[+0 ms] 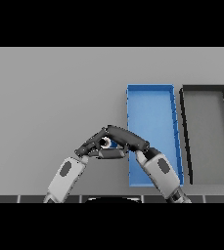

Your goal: Pick up the blue pipe and place it into the blue bin.

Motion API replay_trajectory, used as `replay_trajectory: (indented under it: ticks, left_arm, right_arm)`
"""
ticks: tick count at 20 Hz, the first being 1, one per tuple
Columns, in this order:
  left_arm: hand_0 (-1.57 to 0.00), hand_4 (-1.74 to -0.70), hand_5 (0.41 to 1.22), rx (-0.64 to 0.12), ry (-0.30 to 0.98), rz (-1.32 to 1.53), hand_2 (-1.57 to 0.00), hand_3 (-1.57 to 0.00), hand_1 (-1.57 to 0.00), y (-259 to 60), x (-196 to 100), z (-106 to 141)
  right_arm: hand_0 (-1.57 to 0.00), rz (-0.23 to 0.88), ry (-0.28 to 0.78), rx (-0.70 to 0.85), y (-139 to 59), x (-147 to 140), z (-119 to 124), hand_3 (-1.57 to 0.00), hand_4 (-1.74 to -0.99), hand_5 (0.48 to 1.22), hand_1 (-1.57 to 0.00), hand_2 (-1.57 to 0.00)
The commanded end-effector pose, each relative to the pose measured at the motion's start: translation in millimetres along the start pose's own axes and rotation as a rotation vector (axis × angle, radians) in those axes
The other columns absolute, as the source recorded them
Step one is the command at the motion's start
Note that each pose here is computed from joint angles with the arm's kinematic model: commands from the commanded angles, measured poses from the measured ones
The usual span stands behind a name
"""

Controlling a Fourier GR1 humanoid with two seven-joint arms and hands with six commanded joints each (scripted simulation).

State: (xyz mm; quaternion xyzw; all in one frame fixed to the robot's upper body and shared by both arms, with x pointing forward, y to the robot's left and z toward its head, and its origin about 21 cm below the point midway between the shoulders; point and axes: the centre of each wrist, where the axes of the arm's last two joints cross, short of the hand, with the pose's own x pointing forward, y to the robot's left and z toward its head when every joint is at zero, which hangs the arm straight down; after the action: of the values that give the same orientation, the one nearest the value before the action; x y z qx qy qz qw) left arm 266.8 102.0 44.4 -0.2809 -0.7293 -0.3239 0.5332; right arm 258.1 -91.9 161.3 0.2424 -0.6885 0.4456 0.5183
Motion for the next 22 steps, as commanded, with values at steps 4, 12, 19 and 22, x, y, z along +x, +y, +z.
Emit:
replay_trajectory:
  ticks: [4,12,19,22]
  left_arm:
    - [-1.18,-1.51,1.221,-0.009,0.032,-0.051,-1.07,-0.84,-1.09,4,2,4]
    - [-0.2,-1.03,0.848,-0.068,0.18,-0.084,-0.18,-0.14,-0.18,12,-1,12]
    - [-0.04,-0.97,0.557,-0.028,0.25,-0.055,-0.04,-0.03,-0.04,8,-7,12]
    - [-0.02,-0.97,0.519,-0.017,0.27,-0.057,-0.02,-0.01,-0.02,10,-8,7]
  right_arm:
    - [-1.56,-0.014,-0.017,-0.024,5.9,0,-2,-1.55,-1.496,1.202,-1.56,-1.56]
    - [-1.57,-0.006,-0.05,-0.047,4.2,6,-2,-1.57,-1.499,1.218,-1.57,-1.57]
    - [-1.57,0.003,-0.058,-0.072,4.7,3,-7,-1.57,-1.498,1.22,-1.57,-1.57]
    - [-1.57,-0.041,-0.109,-0.083,-2.5,16,-5,-1.57,-1.496,1.221,-1.57,-1.57]
